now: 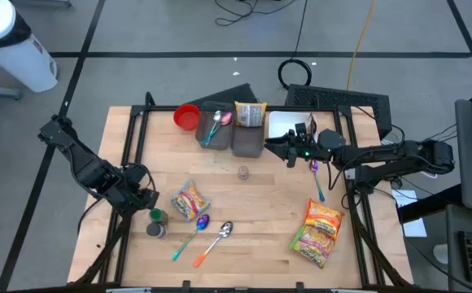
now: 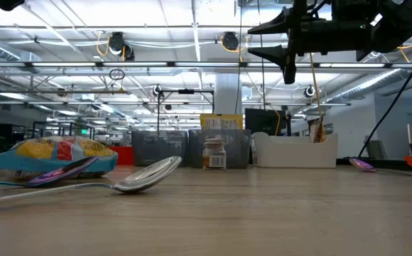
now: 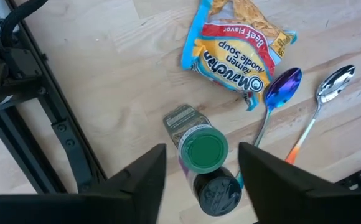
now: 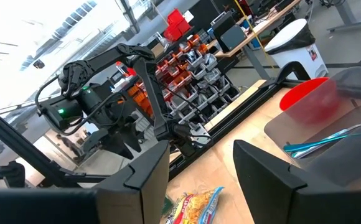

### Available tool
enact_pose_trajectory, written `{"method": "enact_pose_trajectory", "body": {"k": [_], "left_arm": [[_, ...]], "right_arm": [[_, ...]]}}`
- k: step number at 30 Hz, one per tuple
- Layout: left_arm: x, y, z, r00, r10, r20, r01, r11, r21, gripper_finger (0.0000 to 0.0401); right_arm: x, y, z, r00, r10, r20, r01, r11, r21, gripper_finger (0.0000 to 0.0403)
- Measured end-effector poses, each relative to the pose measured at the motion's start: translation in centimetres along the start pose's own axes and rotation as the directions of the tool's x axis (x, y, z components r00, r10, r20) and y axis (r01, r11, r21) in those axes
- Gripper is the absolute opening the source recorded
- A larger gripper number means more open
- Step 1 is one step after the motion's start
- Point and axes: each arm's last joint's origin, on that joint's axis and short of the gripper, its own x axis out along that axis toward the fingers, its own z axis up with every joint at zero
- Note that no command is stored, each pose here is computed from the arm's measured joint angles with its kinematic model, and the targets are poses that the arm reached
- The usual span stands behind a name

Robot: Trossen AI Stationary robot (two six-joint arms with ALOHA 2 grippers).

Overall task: Pick & Place Food Item
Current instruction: Put the green seasoning bottle into the white bin

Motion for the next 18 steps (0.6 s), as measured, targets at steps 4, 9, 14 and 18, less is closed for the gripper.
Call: {"method": "enact_pose_trajectory", "body": {"k": [4, 9, 14, 18], "left_arm": [[0.0, 0.01, -0.01, 1.0, 0.002, -0.005, -0.002, 1.0, -0.011, 0.0132], [0.0, -0.13, -0.07, 1.0, -0.011, -0.013, 0.011, 1.0, -0.013, 0.0068], [-0.01, -0.36, -0.07, 0.999, -0.043, 0.008, 0.042, 0.994, 0.103, 0.003], [-0.02, -0.32, 0.11, 0.999, -0.038, 0.014, 0.037, 0.997, 0.068, 0.0007]], "right_arm": [[0.0, 0.0, 0.0, 1.0, -0.001, 0.0, 0.001, 1.0, 0.0, 0.0171], [0.0, -0.01, -0.01, 1.0, -0.001, 0.0, 0.001, 1.0, 0.0, 0.0171], [0.0, -0.01, 0.0, 1.0, -0.001, 0.001, 0.001, 1.0, 0.0, 0.0171], [0.0, -0.01, 0.0, 1.0, -0.001, 0.001, 0.001, 1.0, 0.0, 0.0171]]}}
